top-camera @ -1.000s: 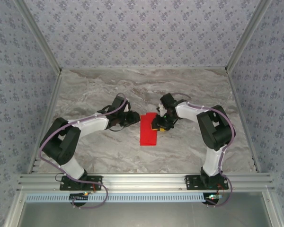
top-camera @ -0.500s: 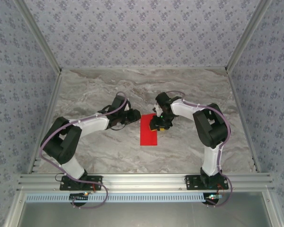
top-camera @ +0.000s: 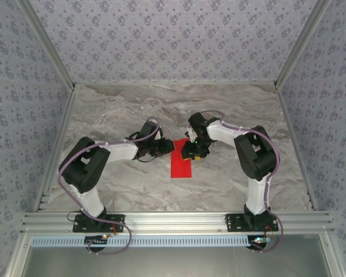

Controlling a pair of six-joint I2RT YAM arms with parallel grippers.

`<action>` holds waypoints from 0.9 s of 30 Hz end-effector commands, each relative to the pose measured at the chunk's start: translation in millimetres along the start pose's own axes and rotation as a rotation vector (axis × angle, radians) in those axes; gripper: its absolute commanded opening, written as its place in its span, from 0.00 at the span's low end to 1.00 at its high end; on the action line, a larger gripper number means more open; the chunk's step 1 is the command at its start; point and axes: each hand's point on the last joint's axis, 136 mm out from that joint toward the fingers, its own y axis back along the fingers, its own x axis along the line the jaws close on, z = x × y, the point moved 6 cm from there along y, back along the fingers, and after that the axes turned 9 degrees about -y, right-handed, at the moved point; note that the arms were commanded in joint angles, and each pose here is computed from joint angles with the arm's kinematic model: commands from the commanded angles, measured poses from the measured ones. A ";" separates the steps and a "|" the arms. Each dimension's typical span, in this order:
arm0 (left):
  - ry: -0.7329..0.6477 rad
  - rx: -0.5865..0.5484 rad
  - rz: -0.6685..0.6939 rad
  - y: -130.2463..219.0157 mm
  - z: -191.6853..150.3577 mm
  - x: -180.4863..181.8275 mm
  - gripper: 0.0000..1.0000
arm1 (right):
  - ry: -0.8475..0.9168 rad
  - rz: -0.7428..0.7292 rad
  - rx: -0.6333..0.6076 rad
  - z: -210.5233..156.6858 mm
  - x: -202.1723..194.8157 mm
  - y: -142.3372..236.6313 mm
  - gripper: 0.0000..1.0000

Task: Fold a paper plane with a square sheet of paper (pick it up from the middle)
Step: Hold the square sheet of paper at the center of the table.

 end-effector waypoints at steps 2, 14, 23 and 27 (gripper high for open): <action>-0.009 0.017 -0.052 -8.5 1.9 -10.0 0.25 | 0.003 -0.169 0.115 -20.4 -35.6 -53.8 0.52; -0.015 0.026 -0.074 -7.7 1.0 -12.6 0.19 | -0.056 -0.213 0.140 -23.5 -45.1 -62.6 0.53; -0.018 0.033 -0.097 -9.3 -0.6 -14.5 0.17 | -0.062 -0.216 0.126 -15.7 -42.2 -63.3 0.53; -0.014 0.041 -0.099 -11.0 -1.5 -13.8 0.16 | -0.053 -0.217 0.128 -15.9 -41.4 -64.5 0.53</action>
